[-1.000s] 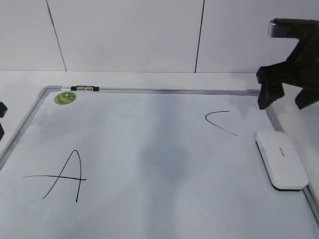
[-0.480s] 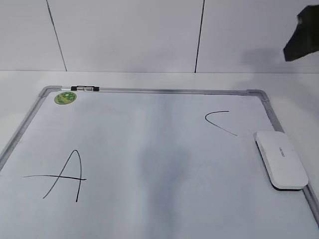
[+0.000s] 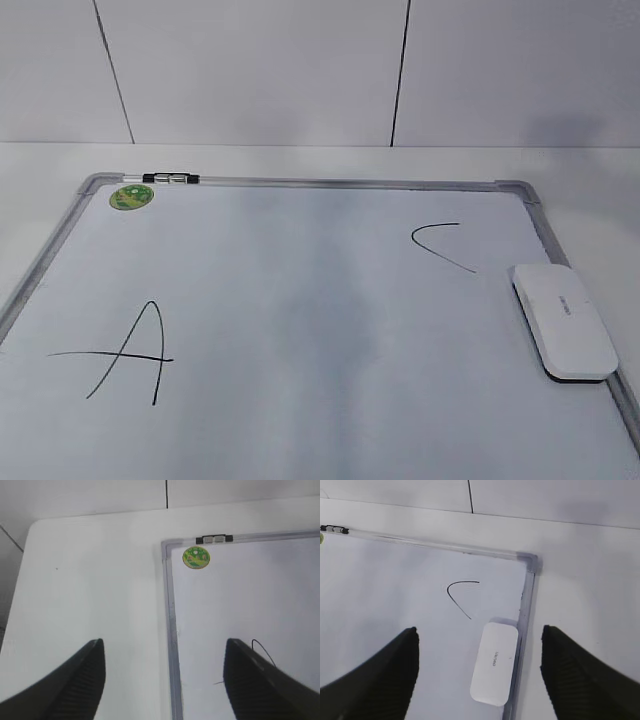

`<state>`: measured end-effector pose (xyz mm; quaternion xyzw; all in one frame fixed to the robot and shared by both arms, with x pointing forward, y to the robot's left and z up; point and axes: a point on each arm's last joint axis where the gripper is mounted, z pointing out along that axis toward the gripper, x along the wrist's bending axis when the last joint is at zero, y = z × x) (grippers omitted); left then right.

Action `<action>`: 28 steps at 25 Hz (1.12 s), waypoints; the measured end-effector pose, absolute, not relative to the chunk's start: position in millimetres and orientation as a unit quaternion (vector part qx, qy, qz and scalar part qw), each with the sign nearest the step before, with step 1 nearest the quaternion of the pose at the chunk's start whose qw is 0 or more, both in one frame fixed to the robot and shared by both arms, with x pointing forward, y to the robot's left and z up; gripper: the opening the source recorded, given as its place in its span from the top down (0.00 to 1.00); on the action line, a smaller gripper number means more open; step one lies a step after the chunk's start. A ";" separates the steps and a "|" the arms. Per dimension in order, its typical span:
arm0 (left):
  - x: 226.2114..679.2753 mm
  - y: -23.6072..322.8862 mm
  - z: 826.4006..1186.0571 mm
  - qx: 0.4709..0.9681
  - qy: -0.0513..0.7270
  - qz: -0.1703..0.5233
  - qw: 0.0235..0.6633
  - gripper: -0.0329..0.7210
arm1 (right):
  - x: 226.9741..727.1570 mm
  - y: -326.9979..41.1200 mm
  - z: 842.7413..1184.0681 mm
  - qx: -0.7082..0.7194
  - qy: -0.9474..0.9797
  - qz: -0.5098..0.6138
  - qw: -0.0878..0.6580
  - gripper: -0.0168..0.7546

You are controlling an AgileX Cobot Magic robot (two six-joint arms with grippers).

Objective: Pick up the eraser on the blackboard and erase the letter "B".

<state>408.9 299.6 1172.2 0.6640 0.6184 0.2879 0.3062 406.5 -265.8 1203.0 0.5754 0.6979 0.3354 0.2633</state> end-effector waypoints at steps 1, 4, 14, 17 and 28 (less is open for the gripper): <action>403.4 299.4 1174.1 0.664 0.617 0.289 0.307 0.22 | 397.2 -267.5 1201.6 0.574 0.696 0.339 0.266 0.21; 384.6 298.7 1179.9 0.660 0.612 0.299 0.317 0.22 | 369.8 -272.4 1188.6 0.572 0.694 0.344 0.271 0.21; 332.6 297.3 1144.3 0.657 0.608 0.306 0.323 0.36 | 301.3 -284.7 1177.5 0.551 0.671 0.388 0.309 0.26; 318.0 296.7 1138.2 0.656 0.605 0.310 0.328 0.35 | 292.3 -286.3 1176.0 0.551 0.675 0.384 0.307 0.26; 275.6 292.3 1095.3 0.638 0.599 0.317 0.366 0.35 | 253.0 -293.3 1123.0 0.528 0.671 0.400 0.333 0.27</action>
